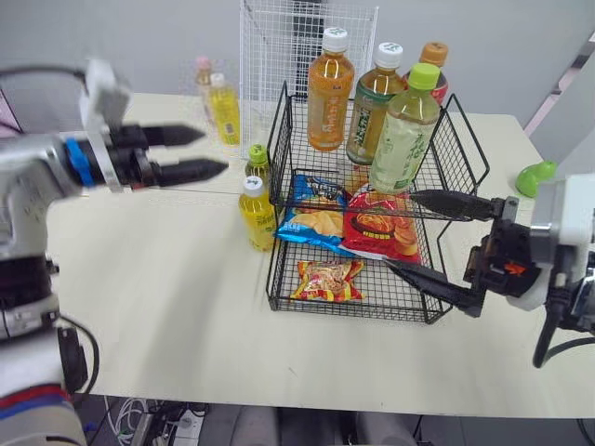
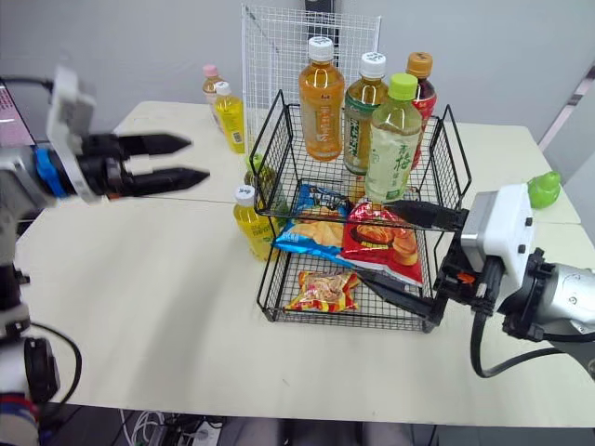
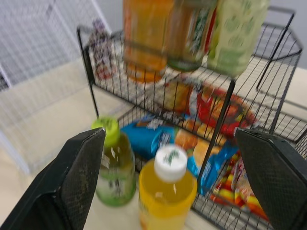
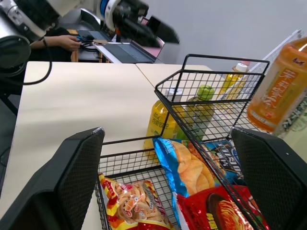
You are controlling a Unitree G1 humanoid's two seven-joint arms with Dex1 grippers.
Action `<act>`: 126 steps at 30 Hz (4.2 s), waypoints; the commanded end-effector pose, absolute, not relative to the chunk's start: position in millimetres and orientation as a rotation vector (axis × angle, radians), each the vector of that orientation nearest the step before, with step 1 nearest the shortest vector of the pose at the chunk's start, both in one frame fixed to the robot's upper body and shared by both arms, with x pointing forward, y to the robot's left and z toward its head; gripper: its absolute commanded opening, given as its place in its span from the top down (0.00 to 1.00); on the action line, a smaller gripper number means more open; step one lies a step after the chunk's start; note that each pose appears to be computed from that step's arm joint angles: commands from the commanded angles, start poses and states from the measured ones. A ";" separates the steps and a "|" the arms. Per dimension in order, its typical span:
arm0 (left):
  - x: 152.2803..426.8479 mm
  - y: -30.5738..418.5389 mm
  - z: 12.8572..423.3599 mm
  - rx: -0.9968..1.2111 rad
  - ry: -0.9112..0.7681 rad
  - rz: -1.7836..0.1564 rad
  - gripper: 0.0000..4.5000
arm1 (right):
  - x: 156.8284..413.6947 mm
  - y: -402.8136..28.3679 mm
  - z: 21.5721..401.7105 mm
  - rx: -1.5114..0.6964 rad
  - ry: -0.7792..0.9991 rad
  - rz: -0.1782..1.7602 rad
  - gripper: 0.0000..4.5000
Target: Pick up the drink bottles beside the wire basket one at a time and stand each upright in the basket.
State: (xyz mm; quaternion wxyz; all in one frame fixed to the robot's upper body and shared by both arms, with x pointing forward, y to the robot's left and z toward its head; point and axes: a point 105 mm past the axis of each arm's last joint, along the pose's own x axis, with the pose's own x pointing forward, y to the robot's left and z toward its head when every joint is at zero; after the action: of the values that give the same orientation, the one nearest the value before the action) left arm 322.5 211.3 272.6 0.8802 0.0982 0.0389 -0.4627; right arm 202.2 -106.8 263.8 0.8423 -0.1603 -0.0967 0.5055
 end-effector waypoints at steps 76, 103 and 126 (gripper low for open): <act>344.1 187.1 243.1 0.234 -0.015 -0.901 0.01 | 184.3 -88.3 237.3 -0.313 -0.125 1.073 0.00; 359.0 170.1 229.7 0.159 -0.072 -0.754 0.32 | 188.1 -81.9 228.6 -0.321 -0.139 1.083 0.00; 309.7 223.4 348.0 0.178 -0.084 -0.890 0.70 | 191.4 -105.7 253.8 -0.297 -0.198 1.054 0.00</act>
State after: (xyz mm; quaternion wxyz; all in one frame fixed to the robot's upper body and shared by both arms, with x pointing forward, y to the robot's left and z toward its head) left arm 325.7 218.2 300.6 0.9039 0.0719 0.0228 -0.4211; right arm 195.3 -102.4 243.1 0.8534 -0.1385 -0.0751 0.4969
